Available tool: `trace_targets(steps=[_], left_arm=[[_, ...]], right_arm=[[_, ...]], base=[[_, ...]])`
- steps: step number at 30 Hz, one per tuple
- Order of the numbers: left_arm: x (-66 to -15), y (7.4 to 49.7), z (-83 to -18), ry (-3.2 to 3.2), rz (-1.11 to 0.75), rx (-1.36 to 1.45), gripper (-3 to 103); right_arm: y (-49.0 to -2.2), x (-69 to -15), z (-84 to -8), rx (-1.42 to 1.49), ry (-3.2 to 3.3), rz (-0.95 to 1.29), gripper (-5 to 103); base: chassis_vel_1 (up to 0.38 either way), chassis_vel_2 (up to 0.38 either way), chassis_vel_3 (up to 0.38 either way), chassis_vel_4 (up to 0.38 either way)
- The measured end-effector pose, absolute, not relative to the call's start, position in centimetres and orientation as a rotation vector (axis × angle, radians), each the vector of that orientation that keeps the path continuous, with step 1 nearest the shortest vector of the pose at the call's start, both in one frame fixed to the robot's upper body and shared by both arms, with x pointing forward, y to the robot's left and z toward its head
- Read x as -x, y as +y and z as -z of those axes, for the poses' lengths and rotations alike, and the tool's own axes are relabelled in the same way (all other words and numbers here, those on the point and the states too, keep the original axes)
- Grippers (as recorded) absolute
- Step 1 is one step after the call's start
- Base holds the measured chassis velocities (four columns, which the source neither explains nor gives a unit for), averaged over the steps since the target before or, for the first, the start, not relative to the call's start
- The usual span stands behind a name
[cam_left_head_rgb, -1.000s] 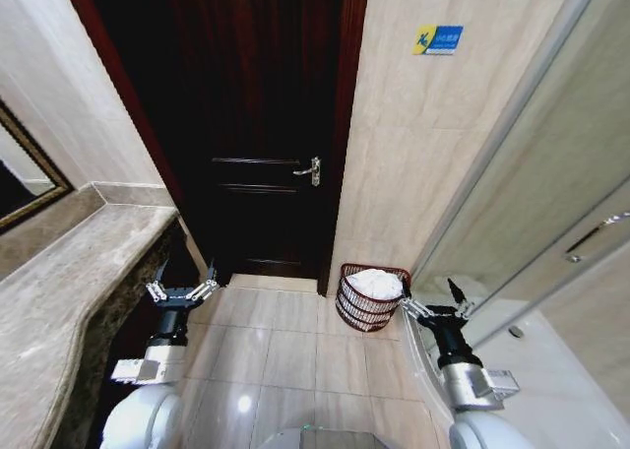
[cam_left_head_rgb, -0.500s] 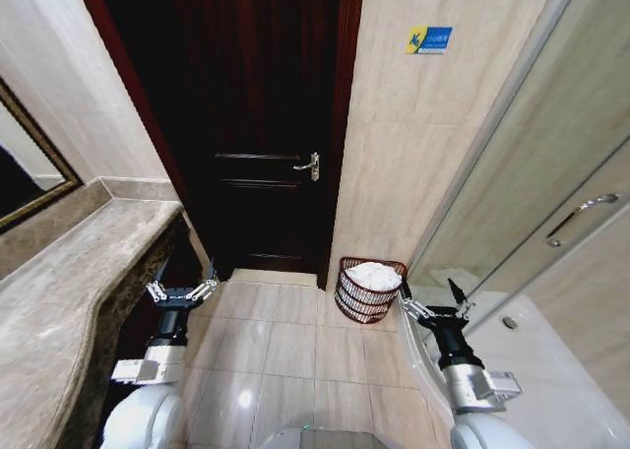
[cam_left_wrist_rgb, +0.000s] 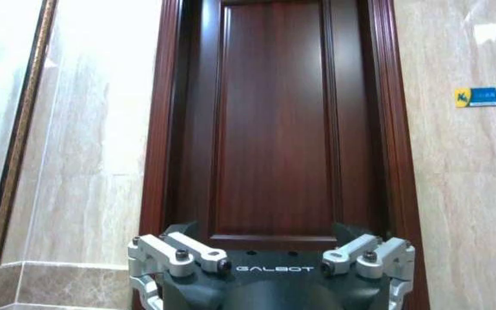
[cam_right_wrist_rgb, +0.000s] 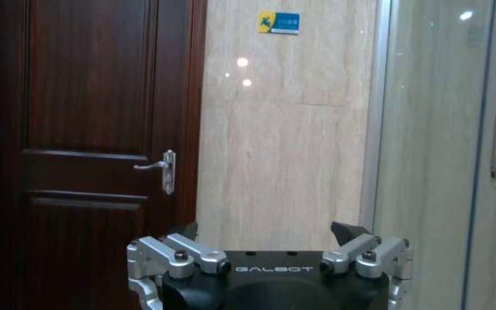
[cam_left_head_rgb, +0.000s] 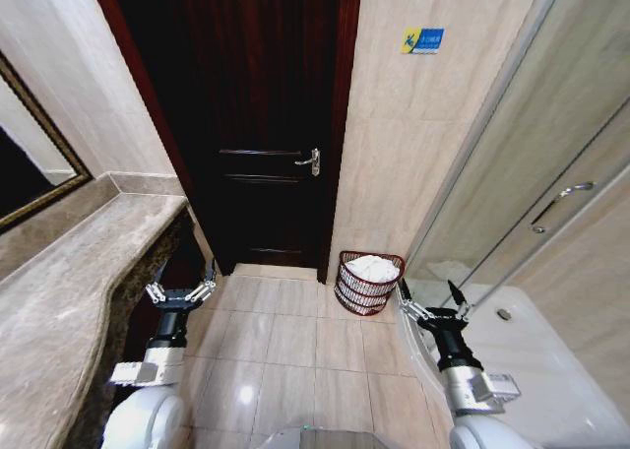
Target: Discard the used towel into the hamper.
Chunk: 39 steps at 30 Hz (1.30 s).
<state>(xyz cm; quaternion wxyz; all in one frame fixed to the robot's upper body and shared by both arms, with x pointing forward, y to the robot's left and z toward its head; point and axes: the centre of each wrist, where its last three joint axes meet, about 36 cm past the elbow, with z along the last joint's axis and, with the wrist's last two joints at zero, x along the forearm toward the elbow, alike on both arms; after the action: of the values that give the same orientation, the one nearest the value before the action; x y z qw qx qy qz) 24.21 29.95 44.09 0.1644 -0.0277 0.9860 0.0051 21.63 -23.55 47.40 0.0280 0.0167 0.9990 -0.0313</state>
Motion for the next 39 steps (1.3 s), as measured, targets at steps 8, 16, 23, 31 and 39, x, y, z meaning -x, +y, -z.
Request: trace_targets(steps=[8, 16, 23, 31, 39], left_arm=[[-24.07, 29.95, -43.91, 2.818, -0.017, 0.080, 100], [-24.06, 29.95, -43.93, 2.821, -0.022, 0.080, 100], [-24.12, 29.88, -44.08, 2.821, -0.026, 0.073, 100], [-23.93, 29.79, -44.21, 2.821, -0.028, 0.072, 100], [-23.71, 29.76, -44.28, 2.825, -0.028, 0.071, 100]], right_arm=[[-23.52, -21.53, -47.35, -0.054, 3.085, 0.098, 100], [-23.39, -21.60, -47.41, -0.050, 3.081, 0.099, 100], [-23.43, -21.32, -47.33, -0.055, 3.074, 0.097, 100], [-23.32, -21.18, -47.47, -0.056, 3.064, 0.086, 100], [-23.25, -20.89, -47.38, -0.058, 3.056, 0.080, 100]], base=[[0.087, -0.085, -0.086, 0.087], [0.106, -0.115, -0.107, 0.094], [0.087, -0.089, -0.093, 0.082], [0.108, -0.105, -0.106, 0.111], [0.120, -0.096, -0.110, 0.114]])
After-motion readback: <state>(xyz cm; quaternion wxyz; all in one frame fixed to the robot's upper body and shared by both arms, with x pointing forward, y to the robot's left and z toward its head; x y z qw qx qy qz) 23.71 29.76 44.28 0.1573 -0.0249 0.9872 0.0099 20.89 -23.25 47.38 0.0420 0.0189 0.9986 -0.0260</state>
